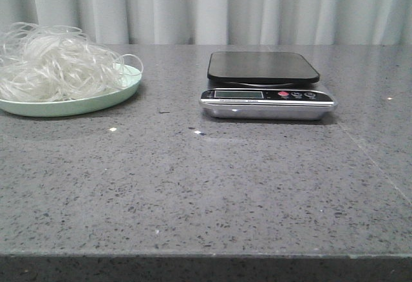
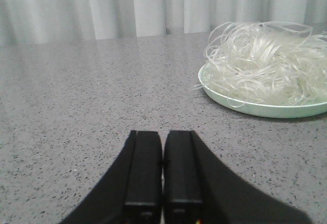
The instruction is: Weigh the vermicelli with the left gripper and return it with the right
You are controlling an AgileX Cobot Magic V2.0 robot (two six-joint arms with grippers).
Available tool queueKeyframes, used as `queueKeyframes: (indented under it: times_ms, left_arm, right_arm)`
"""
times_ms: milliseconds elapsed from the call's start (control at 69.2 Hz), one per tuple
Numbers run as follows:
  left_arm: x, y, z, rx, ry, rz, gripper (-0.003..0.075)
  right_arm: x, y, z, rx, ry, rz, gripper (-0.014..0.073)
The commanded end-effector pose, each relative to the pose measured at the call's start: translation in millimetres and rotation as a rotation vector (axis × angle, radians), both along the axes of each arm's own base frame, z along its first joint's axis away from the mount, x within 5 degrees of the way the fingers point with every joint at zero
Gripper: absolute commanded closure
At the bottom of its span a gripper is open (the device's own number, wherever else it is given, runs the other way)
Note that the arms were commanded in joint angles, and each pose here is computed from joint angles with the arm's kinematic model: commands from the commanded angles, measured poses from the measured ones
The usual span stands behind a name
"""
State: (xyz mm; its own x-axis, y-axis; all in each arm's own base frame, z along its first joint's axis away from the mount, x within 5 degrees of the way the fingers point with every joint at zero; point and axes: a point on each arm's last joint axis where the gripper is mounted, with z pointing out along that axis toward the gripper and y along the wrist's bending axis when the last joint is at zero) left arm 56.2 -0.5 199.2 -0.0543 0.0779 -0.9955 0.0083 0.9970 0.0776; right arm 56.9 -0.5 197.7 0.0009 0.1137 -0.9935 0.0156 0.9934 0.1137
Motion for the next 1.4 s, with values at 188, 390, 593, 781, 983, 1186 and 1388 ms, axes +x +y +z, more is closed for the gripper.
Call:
queueKeyframes:
  times_ms: [188, 390, 593, 781, 983, 1186, 1388]
  left_arm:
    - [-1, 0, 9, -0.009, -0.122, 0.005, 0.0583]
    - [-2, 1, 18, -0.009, -0.218, 0.011, 0.0583]
    - [-5, 2, 30, -0.009, -0.363, 0.019, 0.0583]
    - [-16, 2, 85, -0.008, -0.503, 0.020, 0.0583]
    - [-9, 1, 178, -0.007, -0.411, 0.005, 0.0583]
    - [33, -3, 239, -0.055, -0.174, -0.031, 0.0581]
    - [94, -18, 248, 0.027, 0.089, -0.141, 0.0491]
  right_arm:
    - [-2, -1, 10, -0.004, -0.094, -0.016, 0.0444]
    - [-2, -1, 11, -0.004, -0.107, -0.018, 0.0444]
    - [-2, -1, 11, -0.004, -0.106, -0.018, 0.0444]
    - [-2, -1, 11, -0.004, -0.108, -0.018, 0.0444]
    - [-2, -1, 11, -0.004, -0.101, -0.017, 0.0444]
    - [-2, -1, 11, -0.004, -0.101, -0.017, 0.0444]
    - [-2, -1, 11, -0.004, -0.101, -0.017, 0.0444]
